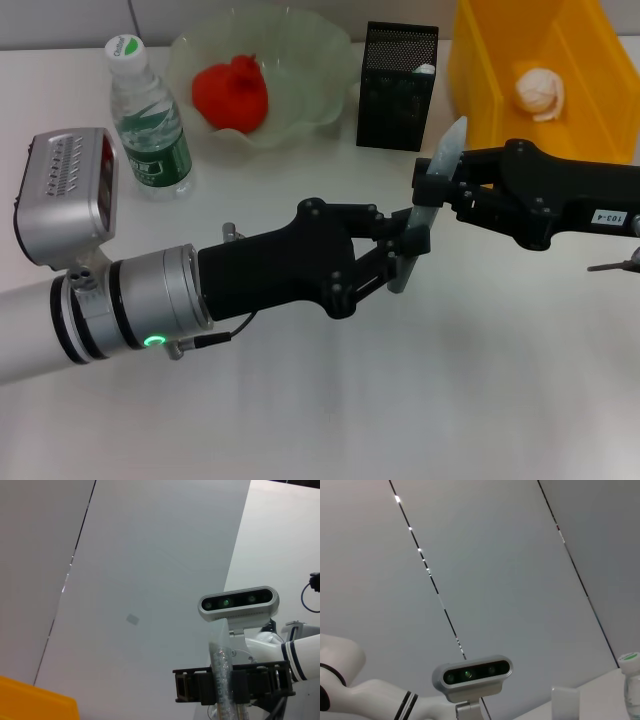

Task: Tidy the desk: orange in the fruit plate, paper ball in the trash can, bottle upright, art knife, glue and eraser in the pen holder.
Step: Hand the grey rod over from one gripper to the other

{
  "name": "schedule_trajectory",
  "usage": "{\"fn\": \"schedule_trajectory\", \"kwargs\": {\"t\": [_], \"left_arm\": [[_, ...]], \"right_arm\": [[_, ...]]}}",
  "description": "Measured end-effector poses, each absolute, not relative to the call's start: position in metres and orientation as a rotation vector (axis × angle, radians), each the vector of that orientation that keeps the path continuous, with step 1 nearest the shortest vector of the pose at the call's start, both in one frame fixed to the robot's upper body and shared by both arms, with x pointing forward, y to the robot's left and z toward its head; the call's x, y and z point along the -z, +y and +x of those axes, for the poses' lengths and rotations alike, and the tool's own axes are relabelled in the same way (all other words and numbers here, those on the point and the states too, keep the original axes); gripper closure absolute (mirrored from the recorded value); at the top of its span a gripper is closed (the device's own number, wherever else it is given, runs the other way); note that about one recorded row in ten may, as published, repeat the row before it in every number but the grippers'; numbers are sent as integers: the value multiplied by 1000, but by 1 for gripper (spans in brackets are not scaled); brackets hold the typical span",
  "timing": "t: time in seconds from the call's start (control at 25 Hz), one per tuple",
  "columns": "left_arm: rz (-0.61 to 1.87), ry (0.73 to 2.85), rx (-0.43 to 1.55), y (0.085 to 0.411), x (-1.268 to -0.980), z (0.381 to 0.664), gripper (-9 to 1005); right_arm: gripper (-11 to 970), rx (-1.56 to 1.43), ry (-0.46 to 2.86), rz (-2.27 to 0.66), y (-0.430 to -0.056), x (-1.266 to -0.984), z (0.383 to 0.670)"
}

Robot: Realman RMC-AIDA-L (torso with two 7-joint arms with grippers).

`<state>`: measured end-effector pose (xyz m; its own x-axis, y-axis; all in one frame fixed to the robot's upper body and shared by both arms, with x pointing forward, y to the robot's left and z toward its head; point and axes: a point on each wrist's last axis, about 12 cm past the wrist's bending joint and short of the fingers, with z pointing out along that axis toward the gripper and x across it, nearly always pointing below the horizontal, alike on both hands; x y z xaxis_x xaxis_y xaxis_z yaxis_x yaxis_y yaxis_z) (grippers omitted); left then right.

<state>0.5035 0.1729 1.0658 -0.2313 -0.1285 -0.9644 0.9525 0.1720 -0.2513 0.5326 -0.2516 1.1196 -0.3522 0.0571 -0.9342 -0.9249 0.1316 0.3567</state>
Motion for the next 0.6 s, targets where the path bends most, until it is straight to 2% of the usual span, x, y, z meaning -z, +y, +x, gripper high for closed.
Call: {"fn": "schedule_trajectory", "kwargs": {"t": [0.4,0.56,0.6], "left_arm": [[842,1392,1268,175,-1066,507,724],[842,1393,1268,176,-1066,507,496],[844,1394,1267,176,-1067,508,476]], "right_arm": [[812,-1368,1503,-888,-251,-1120,534],[812,-1366,1501,-887,-252,-1121,534],[812,-1364,1500,-889,-251,-1121,534]]}}
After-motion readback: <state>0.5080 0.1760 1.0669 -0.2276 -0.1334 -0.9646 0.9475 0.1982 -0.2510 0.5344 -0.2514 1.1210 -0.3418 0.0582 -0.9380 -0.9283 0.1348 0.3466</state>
